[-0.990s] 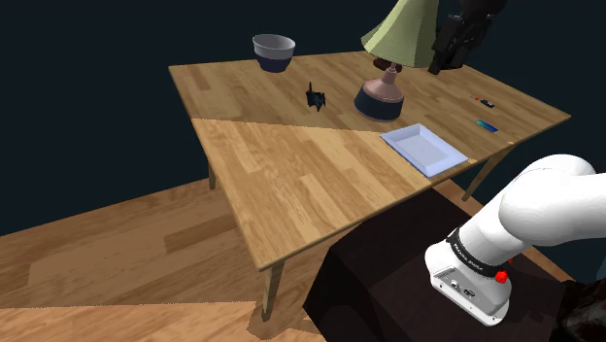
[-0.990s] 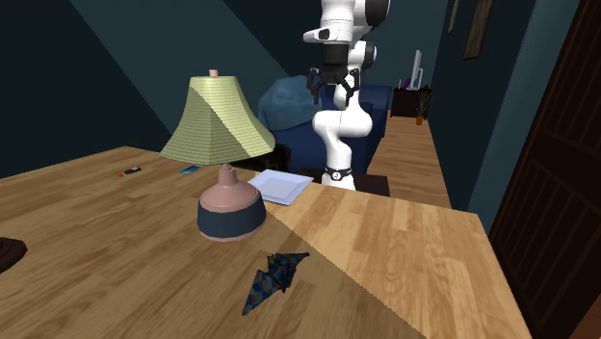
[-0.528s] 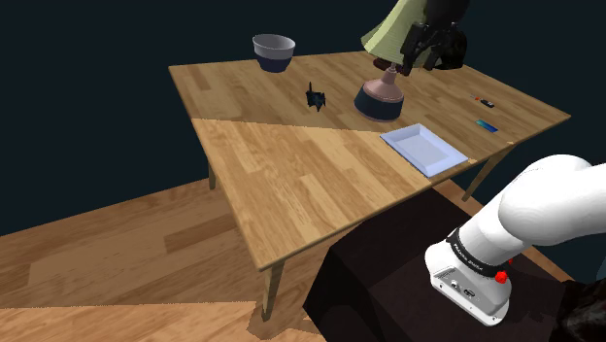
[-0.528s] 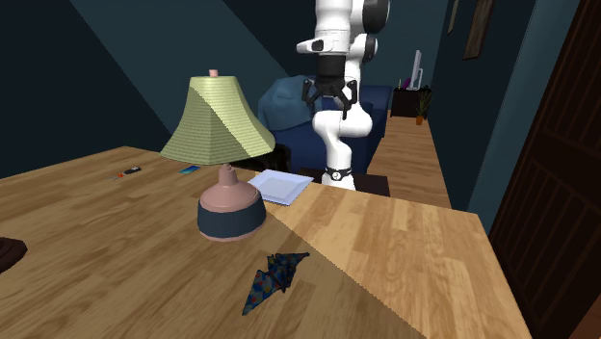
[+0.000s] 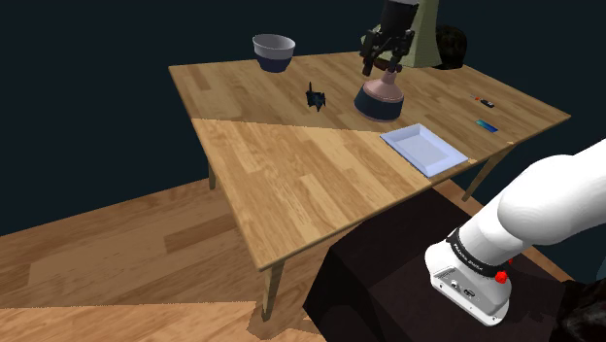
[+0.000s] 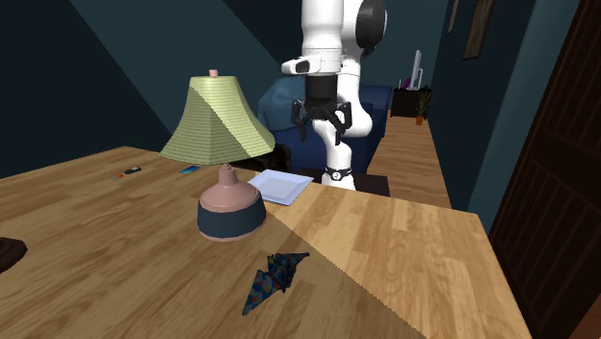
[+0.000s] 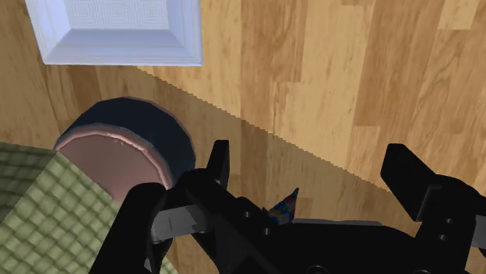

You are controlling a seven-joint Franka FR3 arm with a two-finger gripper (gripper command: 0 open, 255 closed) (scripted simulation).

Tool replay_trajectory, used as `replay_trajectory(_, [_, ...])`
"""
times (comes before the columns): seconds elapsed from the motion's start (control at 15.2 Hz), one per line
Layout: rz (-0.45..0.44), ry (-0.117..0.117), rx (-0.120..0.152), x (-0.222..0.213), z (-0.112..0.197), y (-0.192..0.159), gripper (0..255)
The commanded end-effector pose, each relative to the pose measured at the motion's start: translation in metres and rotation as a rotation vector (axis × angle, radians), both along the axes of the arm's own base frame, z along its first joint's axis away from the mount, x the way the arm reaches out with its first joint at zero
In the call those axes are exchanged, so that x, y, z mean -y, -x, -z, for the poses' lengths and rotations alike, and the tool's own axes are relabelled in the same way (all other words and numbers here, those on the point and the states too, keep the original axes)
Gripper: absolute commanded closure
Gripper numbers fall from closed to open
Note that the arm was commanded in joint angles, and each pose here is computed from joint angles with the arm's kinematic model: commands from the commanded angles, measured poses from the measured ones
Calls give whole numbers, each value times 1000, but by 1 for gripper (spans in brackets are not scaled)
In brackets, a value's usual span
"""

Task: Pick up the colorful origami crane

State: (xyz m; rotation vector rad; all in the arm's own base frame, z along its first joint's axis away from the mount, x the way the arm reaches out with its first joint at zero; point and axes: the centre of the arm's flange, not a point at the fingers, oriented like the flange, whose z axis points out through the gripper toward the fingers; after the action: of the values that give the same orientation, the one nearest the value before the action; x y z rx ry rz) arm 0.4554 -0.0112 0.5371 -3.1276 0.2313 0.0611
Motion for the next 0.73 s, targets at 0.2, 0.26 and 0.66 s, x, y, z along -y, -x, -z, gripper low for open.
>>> replay_trajectory(0.2, [41,-9,-14,7,36,-60,0])
replay_trajectory(0.26, [49,-11,-16,9,42,-71,0])
replay_trajectory(0.66, [97,-23,-33,20,82,-142,0])
